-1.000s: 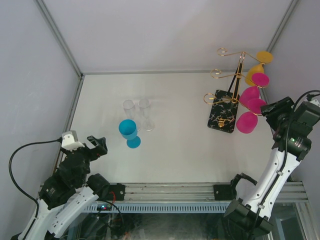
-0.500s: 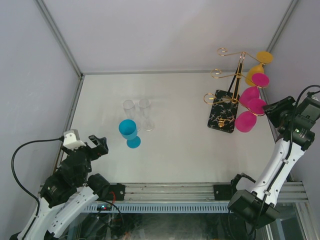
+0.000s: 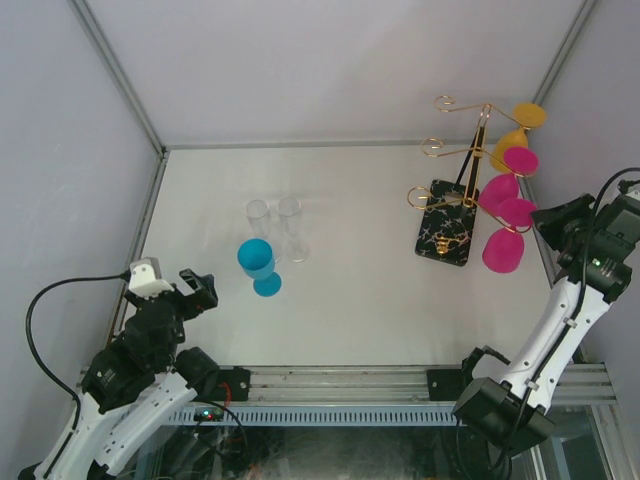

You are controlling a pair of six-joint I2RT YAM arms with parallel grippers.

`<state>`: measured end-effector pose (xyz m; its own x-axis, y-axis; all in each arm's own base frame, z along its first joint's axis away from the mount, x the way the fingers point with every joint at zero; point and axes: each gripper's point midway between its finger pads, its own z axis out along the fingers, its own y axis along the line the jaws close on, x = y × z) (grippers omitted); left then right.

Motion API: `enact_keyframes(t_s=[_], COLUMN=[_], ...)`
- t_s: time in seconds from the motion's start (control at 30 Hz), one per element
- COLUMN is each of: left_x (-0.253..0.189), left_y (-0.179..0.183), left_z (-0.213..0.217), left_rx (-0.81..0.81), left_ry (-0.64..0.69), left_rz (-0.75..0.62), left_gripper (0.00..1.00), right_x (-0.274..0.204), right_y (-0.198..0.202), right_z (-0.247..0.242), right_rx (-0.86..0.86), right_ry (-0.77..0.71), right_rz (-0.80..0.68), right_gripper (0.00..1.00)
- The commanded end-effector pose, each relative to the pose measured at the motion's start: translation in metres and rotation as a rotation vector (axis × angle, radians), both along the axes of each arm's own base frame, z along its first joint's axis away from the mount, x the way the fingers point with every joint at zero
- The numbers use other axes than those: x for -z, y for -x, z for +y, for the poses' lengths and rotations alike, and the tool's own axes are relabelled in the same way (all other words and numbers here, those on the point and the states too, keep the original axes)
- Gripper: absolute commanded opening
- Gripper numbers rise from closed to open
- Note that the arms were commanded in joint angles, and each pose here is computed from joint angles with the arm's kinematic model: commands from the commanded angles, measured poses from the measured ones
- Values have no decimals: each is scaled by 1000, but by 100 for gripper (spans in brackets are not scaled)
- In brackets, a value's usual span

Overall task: Take the wine glass off the wine glass rack
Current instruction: Pick up the wine glass from the wine rack.

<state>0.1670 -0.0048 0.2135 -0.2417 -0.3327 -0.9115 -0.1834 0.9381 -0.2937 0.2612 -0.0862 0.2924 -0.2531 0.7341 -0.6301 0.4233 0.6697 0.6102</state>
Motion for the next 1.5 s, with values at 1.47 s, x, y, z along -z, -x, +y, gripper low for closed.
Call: enact_keyframes(t_s=[1.47], left_x=[-4], left_y=[-4], left_z=[-2], left_rx=[-6], left_ry=[14], left_rz=[-13], left_gripper=[100], right_x=[-38], right_y=[34], right_z=[22], right_rx=[224], right_ry=[-81], right_rz=[-352], right_gripper=[0])
